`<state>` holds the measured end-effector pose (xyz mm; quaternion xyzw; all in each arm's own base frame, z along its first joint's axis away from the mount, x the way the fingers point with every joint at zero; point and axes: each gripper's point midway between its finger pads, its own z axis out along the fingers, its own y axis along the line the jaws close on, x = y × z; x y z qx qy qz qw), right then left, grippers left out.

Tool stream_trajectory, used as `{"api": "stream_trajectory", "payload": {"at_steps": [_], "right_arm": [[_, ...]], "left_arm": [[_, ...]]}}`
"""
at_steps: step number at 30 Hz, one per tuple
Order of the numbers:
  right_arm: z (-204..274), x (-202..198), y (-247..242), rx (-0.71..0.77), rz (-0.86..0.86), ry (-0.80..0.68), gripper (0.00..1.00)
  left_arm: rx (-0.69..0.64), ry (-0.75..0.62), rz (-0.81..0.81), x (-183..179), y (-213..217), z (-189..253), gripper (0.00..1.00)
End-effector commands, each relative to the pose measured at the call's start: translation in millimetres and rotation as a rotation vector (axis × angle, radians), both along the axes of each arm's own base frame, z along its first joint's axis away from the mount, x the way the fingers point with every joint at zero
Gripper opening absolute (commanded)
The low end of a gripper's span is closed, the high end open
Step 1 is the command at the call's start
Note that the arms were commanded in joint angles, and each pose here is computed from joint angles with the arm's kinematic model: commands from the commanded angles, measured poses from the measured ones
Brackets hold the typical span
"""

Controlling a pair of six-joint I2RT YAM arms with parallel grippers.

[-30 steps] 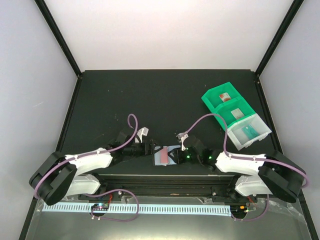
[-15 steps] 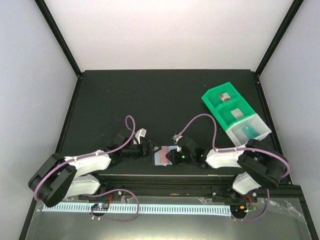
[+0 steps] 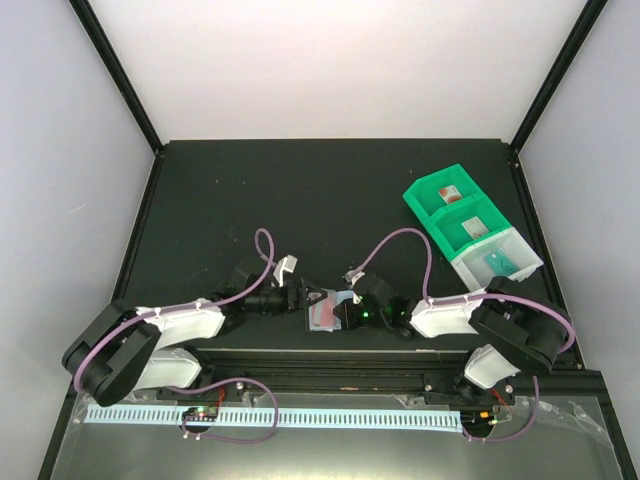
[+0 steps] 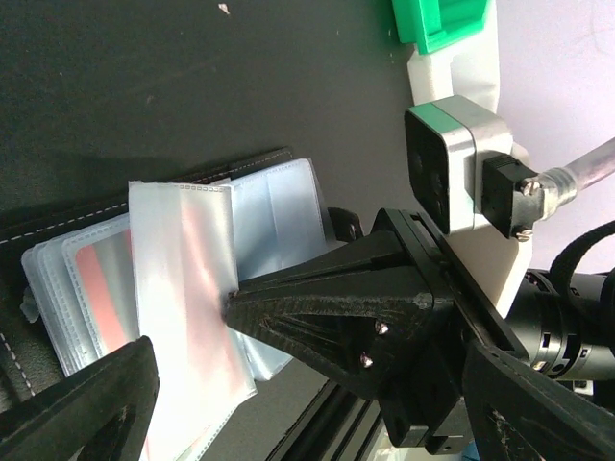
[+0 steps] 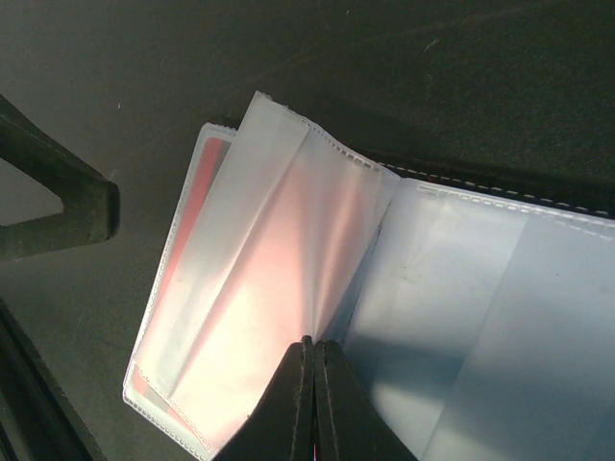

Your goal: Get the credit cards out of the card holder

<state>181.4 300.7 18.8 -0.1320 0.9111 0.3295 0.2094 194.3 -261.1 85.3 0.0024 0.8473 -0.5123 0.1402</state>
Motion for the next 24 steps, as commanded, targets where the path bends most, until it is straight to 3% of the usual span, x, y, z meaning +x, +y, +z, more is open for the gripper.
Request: {"api": "stream_trajectory", "payload": {"at_steps": [1,24], "right_arm": [[-17.9,-3.6,-16.8,-0.074,-0.018,0.003,0.03],[-15.0,-6.8,-14.5,-0.027,-0.016,0.008,0.06]], "left_arm": [[-0.041,-0.039,-0.035,4.8,-9.6,10.6,0.88],[-0.003,-0.043,-0.079,10.9,-20.7,-2.7,0.86]]}}
